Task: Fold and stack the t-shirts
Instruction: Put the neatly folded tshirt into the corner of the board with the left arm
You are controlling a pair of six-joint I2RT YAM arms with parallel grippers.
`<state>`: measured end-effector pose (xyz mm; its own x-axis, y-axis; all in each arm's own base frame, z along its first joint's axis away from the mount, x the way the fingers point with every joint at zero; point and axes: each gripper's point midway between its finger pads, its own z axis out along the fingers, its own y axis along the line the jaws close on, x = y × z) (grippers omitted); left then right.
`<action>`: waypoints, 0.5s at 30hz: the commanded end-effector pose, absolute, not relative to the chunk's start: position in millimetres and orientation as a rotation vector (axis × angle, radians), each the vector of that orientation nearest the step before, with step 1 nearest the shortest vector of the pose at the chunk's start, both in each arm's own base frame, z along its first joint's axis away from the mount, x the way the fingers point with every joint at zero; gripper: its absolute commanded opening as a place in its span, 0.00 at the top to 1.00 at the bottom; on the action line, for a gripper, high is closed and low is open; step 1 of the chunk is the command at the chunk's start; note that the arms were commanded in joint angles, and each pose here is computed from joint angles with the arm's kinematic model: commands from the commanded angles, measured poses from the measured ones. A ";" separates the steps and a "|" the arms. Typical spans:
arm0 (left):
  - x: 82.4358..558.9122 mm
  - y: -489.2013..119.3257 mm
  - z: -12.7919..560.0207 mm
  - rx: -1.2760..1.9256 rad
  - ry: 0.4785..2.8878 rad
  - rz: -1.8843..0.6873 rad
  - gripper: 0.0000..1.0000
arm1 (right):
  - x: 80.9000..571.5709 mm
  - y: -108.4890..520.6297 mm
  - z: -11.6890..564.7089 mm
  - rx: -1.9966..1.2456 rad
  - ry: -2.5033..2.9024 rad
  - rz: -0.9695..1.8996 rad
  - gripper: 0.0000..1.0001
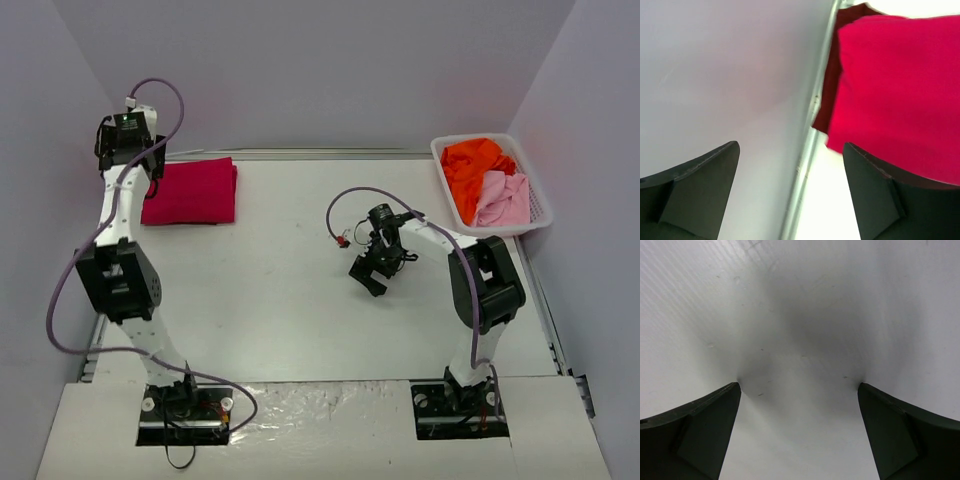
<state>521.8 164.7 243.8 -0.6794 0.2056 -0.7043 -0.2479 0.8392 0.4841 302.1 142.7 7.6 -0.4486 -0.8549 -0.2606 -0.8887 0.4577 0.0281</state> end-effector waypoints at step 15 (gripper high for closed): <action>373.1 57.2 162.8 0.024 2.092 0.198 0.06 | 378.1 66.3 183.9 -0.316 1.931 -0.194 0.00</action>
